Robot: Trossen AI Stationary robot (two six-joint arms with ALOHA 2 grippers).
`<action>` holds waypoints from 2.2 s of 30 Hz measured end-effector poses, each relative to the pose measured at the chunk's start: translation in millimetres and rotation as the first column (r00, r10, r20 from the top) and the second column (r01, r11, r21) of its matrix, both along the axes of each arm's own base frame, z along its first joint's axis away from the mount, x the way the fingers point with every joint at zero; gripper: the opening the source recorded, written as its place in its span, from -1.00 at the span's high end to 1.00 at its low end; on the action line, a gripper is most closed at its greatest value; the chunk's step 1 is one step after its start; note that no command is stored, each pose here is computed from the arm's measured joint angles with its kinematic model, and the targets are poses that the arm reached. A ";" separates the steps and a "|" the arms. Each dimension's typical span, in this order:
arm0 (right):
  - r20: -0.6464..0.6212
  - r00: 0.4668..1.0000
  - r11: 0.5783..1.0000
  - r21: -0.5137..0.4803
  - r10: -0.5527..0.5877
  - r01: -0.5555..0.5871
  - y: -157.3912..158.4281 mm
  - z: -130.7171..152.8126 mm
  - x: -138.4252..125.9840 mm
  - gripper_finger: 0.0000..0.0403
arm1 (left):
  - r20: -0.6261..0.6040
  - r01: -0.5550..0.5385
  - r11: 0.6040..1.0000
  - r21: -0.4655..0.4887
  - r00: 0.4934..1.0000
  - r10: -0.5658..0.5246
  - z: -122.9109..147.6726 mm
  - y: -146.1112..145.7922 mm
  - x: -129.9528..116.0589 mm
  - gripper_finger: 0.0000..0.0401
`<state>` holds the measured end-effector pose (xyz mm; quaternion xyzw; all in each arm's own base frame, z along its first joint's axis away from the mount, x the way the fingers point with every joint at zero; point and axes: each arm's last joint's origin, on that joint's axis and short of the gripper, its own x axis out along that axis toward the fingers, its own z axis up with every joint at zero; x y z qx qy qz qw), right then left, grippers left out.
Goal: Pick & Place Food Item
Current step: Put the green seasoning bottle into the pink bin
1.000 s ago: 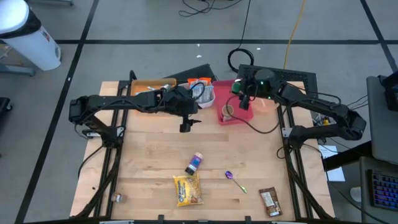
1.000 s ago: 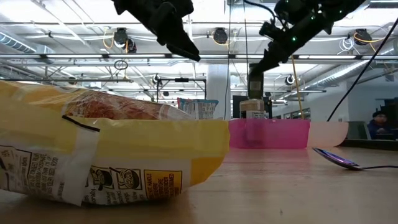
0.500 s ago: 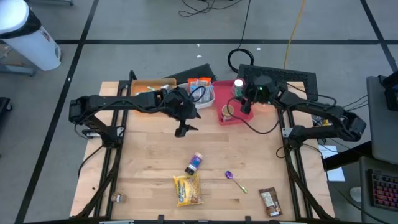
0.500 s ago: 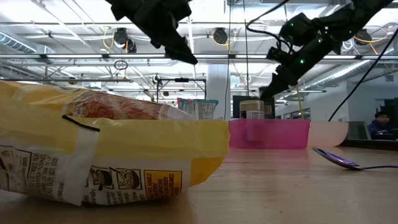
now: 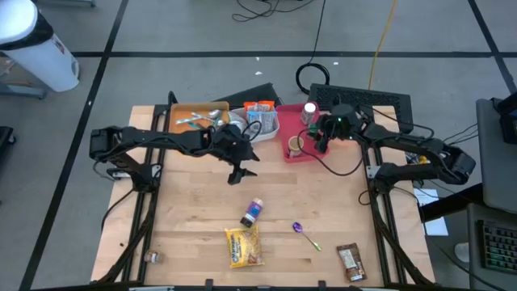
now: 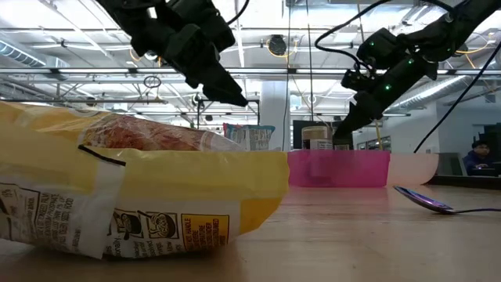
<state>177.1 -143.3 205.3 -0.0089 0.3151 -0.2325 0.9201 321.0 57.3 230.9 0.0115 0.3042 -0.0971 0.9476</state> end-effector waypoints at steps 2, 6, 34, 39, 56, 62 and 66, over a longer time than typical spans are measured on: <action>0.006 1.000 1.000 0.028 0.009 -0.010 1.4 -2.8 -0.7 0.06 | 0.021 -0.002 1.000 -0.005 1.000 0.002 -5.0 -1.8 -0.7 -0.43; 0.004 1.000 0.999 0.049 0.002 -0.002 2.9 -7.9 -2.3 0.06 | 0.032 -0.003 1.000 -0.008 0.999 0.004 -7.3 -2.5 -1.0 -0.44; -0.028 0.999 0.985 0.168 0.045 -0.040 20.8 -39.4 -10.5 0.06 | 0.053 -0.015 1.000 -0.017 0.998 0.016 -5.3 -1.9 0.3 -0.37; -0.031 0.998 0.985 0.170 0.047 -0.041 21.2 -39.7 -10.4 0.06 | 0.053 -0.015 1.000 -0.017 0.998 0.016 -5.3 -2.0 0.3 -0.39; -0.048 0.998 0.979 0.204 0.035 -0.025 22.6 -43.5 -12.1 -0.17 | 0.053 -0.017 1.000 -0.016 0.998 0.017 -5.2 -1.8 0.3 -0.37; -0.033 0.998 0.983 0.179 0.047 -0.040 22.7 -40.1 -12.2 -0.27 | 0.056 -0.013 1.000 -0.010 0.998 0.014 -5.1 -1.8 0.4 -0.41; 0.009 0.999 0.989 0.142 0.051 -0.051 24.8 -30.3 -14.8 -0.35 | 0.073 -0.014 1.000 -0.006 0.997 0.014 -3.7 -1.6 1.3 -0.44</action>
